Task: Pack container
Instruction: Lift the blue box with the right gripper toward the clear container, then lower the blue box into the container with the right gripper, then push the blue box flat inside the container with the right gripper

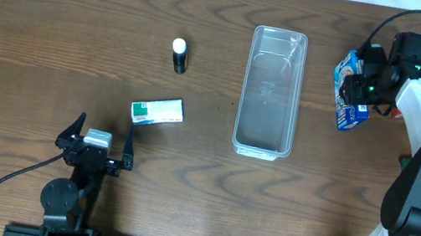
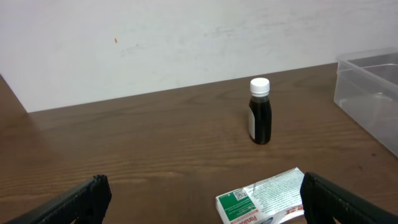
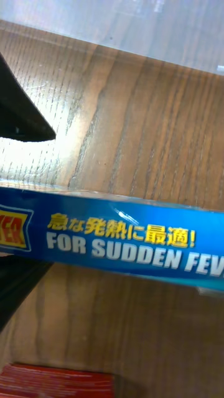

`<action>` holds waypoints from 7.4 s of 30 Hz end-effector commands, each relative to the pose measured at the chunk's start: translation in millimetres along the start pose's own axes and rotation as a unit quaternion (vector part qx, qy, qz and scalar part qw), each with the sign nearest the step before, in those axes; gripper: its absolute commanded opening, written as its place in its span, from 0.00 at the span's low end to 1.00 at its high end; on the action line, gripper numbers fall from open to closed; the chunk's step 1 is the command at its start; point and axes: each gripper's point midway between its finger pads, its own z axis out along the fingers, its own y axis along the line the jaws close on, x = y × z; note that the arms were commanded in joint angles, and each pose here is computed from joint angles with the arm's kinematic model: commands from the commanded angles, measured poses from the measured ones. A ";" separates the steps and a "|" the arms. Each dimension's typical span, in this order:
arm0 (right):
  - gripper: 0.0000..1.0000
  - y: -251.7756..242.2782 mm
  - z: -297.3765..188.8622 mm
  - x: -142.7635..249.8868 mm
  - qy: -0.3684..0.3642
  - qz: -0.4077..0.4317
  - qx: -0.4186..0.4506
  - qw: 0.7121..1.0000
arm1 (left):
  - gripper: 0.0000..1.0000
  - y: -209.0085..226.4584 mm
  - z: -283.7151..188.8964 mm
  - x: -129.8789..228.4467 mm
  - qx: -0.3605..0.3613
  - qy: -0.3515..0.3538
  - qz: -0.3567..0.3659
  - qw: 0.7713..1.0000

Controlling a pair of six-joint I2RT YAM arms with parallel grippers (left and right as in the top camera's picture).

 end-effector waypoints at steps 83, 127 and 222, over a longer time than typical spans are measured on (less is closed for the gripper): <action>0.20 177.5 -37.1 -60.8 -0.040 0.313 -0.249 0.916 | 0.98 -4.1 1.2 15.0 0.010 0.020 -0.006 1.000; 0.04 237.5 -62.3 -81.3 -0.152 0.105 -0.191 0.964 | 0.98 -4.1 1.2 15.0 0.010 0.020 -0.006 1.000; 0.01 135.4 -84.8 -67.5 -0.027 0.077 -0.033 0.996 | 0.98 -4.1 1.2 15.0 0.010 0.020 -0.006 1.000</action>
